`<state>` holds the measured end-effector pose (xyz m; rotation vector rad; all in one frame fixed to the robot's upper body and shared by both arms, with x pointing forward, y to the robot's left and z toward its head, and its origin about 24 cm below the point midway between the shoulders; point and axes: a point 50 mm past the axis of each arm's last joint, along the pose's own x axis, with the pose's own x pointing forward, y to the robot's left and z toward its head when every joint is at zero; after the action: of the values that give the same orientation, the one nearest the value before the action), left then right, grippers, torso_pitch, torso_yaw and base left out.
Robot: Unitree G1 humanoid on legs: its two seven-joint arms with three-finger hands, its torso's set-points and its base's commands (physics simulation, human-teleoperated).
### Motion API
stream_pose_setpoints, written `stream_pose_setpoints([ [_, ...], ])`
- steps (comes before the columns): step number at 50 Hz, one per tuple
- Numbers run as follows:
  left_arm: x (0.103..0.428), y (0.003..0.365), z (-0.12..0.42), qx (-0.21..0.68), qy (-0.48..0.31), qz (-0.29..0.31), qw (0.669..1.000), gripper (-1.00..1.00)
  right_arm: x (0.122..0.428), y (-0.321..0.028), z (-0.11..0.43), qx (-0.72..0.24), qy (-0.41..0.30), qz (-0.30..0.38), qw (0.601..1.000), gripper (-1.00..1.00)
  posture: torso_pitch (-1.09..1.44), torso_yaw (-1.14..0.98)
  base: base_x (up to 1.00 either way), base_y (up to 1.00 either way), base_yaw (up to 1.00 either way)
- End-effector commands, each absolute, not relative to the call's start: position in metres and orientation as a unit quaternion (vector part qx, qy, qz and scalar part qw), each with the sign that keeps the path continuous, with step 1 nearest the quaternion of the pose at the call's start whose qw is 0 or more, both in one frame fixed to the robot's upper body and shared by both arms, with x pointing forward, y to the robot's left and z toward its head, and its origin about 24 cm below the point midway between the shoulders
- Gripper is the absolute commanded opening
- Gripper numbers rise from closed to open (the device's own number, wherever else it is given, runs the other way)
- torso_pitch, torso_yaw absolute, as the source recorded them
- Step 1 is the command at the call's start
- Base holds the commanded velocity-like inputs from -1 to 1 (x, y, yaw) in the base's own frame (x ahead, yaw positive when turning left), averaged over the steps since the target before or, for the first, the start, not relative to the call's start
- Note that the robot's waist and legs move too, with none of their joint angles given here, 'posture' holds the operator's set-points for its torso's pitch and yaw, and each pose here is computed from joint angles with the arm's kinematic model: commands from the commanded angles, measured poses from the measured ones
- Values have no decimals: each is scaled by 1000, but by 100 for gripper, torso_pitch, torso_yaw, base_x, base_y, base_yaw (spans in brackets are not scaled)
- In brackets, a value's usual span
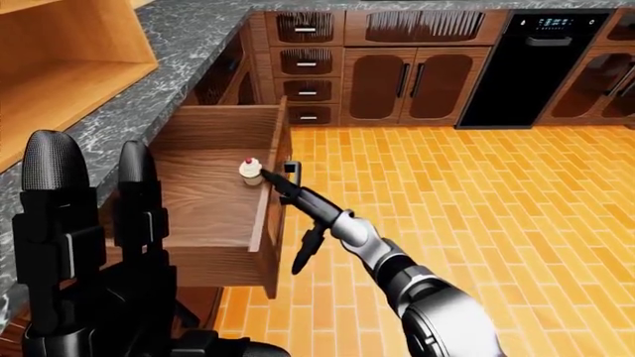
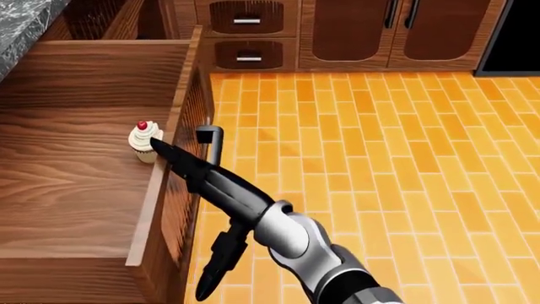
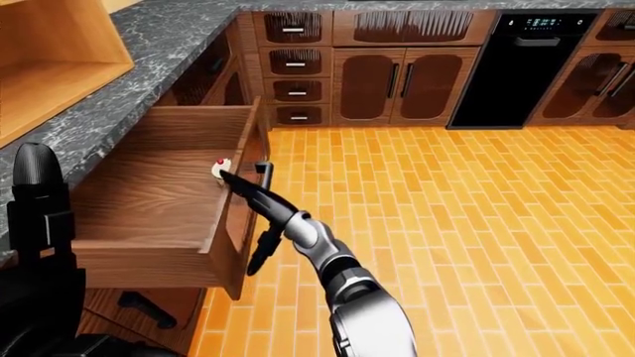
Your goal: Close the right drawer.
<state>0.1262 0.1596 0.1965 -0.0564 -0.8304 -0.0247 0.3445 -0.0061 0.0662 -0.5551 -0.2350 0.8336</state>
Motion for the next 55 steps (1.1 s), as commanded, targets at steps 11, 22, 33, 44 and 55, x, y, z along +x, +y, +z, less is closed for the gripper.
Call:
stream_pose_setpoints([
  [11, 120, 159, 204, -26, -431, -14, 902, 100, 340, 18, 94, -265, -188, 439, 838, 100, 0, 0, 0, 0, 0],
  [22, 120, 159, 206, -27, -431, -14, 902, 100, 339, 24, 97, -260, -193, 446, 834, 100, 0, 0, 0, 0, 0],
  [33, 119, 159, 206, -27, -431, -14, 902, 100, 335, 32, 99, -258, -199, 458, 827, 100, 0, 0, 0, 0, 0],
  [44, 119, 160, 207, -28, -431, -13, 902, 100, 332, 40, 102, -255, -204, 472, 819, 100, 0, 0, 0, 0, 0],
  [55, 120, 160, 205, -29, -430, -14, 902, 100, 330, 44, 103, -250, -206, 483, 813, 100, 0, 0, 0, 0, 0],
])
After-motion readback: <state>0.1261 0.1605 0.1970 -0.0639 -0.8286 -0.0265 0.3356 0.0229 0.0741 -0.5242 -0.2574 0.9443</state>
